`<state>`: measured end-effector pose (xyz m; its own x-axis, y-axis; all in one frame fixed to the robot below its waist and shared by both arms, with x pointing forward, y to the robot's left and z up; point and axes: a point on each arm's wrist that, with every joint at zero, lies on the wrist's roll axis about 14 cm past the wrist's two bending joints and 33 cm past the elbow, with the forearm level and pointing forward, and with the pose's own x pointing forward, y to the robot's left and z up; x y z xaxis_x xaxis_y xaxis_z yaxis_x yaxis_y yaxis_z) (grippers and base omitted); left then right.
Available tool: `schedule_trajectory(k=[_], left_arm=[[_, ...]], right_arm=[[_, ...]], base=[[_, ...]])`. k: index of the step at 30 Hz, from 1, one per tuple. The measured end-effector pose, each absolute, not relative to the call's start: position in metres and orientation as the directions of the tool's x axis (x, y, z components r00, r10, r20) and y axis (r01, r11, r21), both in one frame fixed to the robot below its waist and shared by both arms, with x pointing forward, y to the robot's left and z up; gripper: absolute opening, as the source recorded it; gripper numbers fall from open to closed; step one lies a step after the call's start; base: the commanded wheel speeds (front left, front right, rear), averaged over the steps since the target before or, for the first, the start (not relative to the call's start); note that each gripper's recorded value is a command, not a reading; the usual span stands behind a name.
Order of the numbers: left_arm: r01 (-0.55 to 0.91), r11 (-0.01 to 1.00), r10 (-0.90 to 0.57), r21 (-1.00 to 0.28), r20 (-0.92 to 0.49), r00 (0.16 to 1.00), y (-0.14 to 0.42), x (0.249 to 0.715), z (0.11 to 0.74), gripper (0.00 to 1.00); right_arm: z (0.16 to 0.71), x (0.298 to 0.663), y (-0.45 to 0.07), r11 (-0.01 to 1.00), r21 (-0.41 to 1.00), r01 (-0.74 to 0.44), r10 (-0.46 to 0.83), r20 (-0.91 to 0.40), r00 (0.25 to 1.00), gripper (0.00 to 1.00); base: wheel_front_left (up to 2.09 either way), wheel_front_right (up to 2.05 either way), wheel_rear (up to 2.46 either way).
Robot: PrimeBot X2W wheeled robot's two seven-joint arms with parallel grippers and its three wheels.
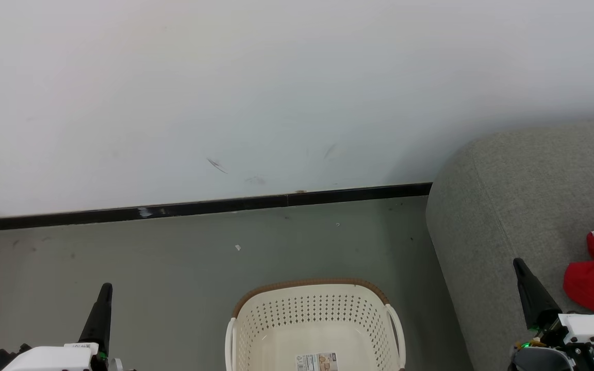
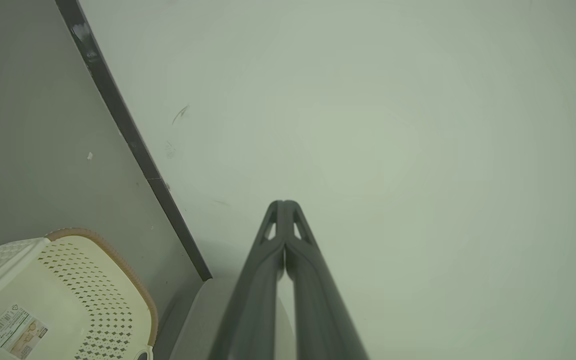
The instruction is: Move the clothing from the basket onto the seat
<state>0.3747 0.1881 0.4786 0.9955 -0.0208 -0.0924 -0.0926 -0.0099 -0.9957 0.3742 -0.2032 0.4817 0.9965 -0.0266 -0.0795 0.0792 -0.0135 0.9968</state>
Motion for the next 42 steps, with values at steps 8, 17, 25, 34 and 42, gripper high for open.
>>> schedule_trajectory(k=[8, 17, 25, 34, 42], left_arm=[[-0.093, -0.01, -0.02, -0.996, -0.093, 0.995, 0.1882, 0.3747, 0.4785, 0.0], [-0.094, -0.011, -0.02, -0.996, -0.093, 0.995, 0.1883, 0.3746, 0.4783, 0.0], [-0.095, -0.011, -0.02, -0.995, -0.094, 0.995, 0.1884, 0.3746, 0.478, 0.0], [-0.096, -0.011, -0.02, -0.995, -0.095, 0.995, 0.1884, 0.3746, 0.4777, 0.0], [-0.096, -0.011, -0.02, -0.995, -0.095, 0.995, 0.1883, 0.3746, 0.4777, 0.0]], right_arm=[[0.4816, 0.3742, -0.2034, -0.014, 0.997, 0.079, -0.028, -0.08, 0.996, 0.0], [0.4817, 0.3742, -0.2042, -0.015, 0.997, 0.079, -0.03, -0.079, 0.996, 0.0], [0.4817, 0.3742, -0.2053, -0.016, 0.997, 0.079, -0.034, -0.079, 0.996, 0.0], [0.4818, 0.3741, -0.2063, -0.016, 0.997, 0.078, -0.037, -0.079, 0.996, 0.0], [0.4818, 0.3741, -0.2066, -0.017, 0.997, 0.078, -0.038, -0.079, 0.996, 0.0]], base=[[0.0, 0.0, 0.0], [0.0, 0.0, 0.0], [0.0, 0.0, 0.0], [0.0, 0.0, 0.0], [0.0, 0.0, 0.0]])
